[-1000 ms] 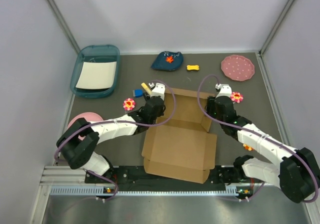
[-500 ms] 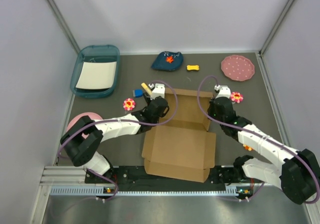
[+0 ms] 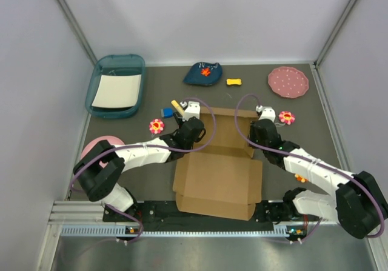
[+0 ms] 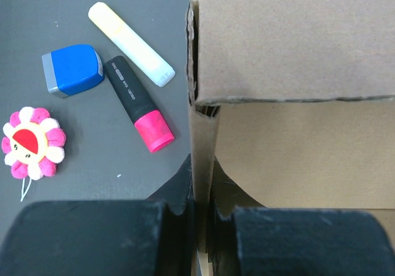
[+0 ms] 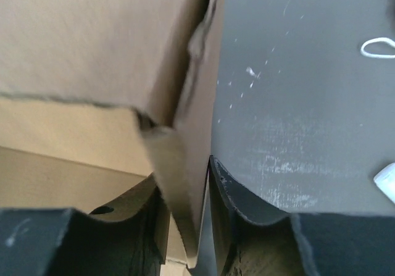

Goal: Fold the paper box

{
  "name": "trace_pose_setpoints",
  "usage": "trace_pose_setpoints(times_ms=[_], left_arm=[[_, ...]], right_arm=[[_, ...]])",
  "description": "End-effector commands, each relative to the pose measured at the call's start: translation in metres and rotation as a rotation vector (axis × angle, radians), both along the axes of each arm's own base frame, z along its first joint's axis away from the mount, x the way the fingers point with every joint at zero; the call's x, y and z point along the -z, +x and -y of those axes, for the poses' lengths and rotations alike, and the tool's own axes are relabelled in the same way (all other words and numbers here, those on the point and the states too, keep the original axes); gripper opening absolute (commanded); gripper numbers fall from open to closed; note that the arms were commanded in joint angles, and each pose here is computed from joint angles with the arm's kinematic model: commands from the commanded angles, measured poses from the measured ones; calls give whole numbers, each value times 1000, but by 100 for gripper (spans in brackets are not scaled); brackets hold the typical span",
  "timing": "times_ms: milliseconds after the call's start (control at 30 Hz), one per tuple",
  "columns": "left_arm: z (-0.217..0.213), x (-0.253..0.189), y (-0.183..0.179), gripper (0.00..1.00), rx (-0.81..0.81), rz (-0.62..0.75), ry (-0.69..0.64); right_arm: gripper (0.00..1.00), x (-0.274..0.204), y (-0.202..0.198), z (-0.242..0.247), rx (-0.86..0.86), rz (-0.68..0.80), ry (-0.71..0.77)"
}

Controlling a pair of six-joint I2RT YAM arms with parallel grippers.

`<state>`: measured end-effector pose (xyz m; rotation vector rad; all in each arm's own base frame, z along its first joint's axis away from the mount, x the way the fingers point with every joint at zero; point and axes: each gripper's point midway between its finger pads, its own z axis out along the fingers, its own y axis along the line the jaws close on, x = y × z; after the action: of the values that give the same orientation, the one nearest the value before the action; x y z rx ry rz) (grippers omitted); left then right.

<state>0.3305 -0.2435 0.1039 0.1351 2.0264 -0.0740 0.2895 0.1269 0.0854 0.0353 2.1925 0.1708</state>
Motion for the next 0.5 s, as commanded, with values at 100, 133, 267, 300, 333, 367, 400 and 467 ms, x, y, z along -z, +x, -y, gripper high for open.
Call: trace_pose_setpoints(times_ms=[100, 133, 267, 300, 333, 367, 400, 467], left_arm=[[-5, -14, 2, 0, -37, 35, -6], [-5, -13, 2, 0, -37, 33, -4], [-6, -13, 1, 0, -39, 31, -10], [-5, -13, 1, 0, -39, 29, -12], [-5, -13, 1, 0, -38, 29, -17], [-5, -13, 1, 0, -37, 27, -18], [-5, -14, 0, 0, -36, 30, -22], [-4, -12, -1, 0, -22, 28, -26]], right_arm=[[29, 25, -23, -13, -60, -116, 13], [26, 25, -23, -13, -57, -115, 12], [7, 26, -21, -9, -41, -123, -10], [2, 25, -20, -6, -24, -122, -22], [0, 25, -19, -3, -8, -127, -38], [0, 23, -18, -2, -1, -120, -46], [0, 22, -16, 4, 29, -106, -66], [0, 15, -15, 11, 74, -83, -111]])
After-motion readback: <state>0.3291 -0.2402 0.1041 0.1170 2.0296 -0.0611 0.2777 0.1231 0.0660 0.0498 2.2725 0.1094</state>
